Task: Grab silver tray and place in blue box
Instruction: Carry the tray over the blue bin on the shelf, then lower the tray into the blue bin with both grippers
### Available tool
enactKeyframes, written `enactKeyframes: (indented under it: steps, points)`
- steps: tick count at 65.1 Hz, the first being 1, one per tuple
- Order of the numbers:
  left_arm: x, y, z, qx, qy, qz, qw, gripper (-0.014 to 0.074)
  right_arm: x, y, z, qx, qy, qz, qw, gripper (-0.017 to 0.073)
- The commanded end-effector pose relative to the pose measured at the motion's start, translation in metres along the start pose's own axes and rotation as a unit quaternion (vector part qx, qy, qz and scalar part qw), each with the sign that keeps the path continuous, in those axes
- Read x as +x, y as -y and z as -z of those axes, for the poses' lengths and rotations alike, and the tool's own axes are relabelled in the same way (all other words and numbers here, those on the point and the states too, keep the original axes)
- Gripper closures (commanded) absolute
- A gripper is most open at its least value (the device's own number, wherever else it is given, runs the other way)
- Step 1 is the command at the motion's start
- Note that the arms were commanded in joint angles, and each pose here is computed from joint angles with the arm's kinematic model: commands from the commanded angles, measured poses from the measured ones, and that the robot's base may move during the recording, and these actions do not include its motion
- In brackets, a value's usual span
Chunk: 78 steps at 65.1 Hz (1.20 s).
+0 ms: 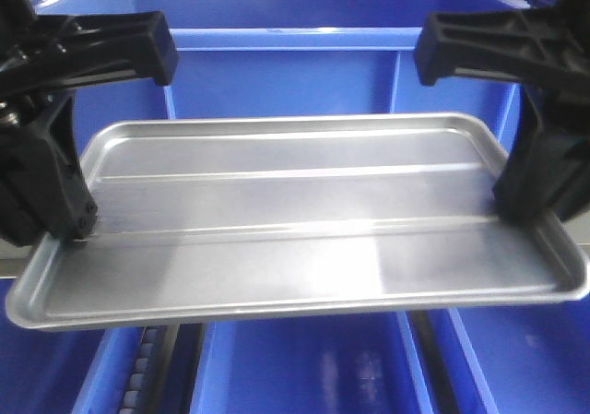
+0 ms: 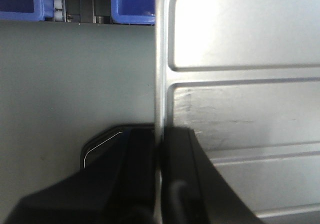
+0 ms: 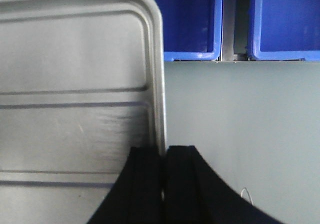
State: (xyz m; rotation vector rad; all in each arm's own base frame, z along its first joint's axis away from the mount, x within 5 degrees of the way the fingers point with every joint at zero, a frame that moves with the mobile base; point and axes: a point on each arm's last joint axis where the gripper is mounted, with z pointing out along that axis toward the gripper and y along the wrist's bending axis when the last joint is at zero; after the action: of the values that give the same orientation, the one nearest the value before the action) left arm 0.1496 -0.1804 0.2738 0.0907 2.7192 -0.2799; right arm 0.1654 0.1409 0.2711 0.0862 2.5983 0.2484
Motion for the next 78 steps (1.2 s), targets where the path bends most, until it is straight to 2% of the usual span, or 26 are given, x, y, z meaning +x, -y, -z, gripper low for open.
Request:
enactKeyframes:
  steps: [1, 20, 30, 34, 50, 53, 59, 62, 67, 73, 78]
  points:
    - [-0.005, -0.003, 0.013, -0.008, 0.021, -0.013, 1.0, 0.06, -0.013, 0.002, 0.013, 0.007, 0.045, 0.022, 0.999, 0.0503]
    - [-0.01, -0.003, 0.015, -0.01, 0.04, -0.025, 0.999, 0.06, -0.015, 0.001, 0.014, 0.001, 0.049, 0.02, 0.999, 0.0503]
    - [-0.028, 0.005, 0.035, 0.005, 0.078, -0.028, 0.997, 0.06, -0.029, -0.006, 0.029, -0.013, 0.069, 0.009, 0.998, 0.0503]
    - [-0.037, 0.006, 0.045, 0.01, 0.09, -0.043, 0.995, 0.06, -0.037, -0.009, 0.037, -0.022, 0.081, 0.001, 0.996, 0.0503]
    - [-0.092, 0.011, 0.084, 0.038, 0.155, -0.056, 0.986, 0.0599, -0.081, -0.022, 0.075, -0.068, 0.138, 0.016, 0.988, 0.0503]
    - [-0.104, 0.013, 0.09, 0.051, 0.164, -0.057, 0.983, 0.0599, -0.09, -0.024, 0.076, -0.07, 0.145, 0.017, 0.987, 0.0503]
    - [-0.126, 0.018, 0.097, 0.078, 0.17, -0.076, 0.98, 0.0599, -0.116, -0.03, 0.079, -0.083, 0.156, 0.023, 0.984, 0.0503]
    - [-0.139, 0.02, 0.095, 0.09, 0.174, -0.078, 0.977, 0.0599, -0.13, -0.034, 0.082, -0.092, 0.166, 0.033, 0.981, 0.0503]
    - [-0.161, 0.021, 0.096, 0.099, 0.197, -0.069, 0.973, 0.0599, -0.153, -0.038, 0.078, -0.099, 0.173, 0.039, 0.979, 0.0503]
    - [-0.183, 0.021, 0.096, 0.105, 0.214, -0.062, 0.969, 0.0599, -0.181, -0.039, 0.074, -0.106, 0.182, 0.034, 0.977, 0.0503]
    - [-0.2, 0.02, 0.093, 0.114, 0.221, -0.063, 0.967, 0.0599, -0.201, -0.039, 0.068, -0.117, 0.185, 0.035, 0.975, 0.0503]
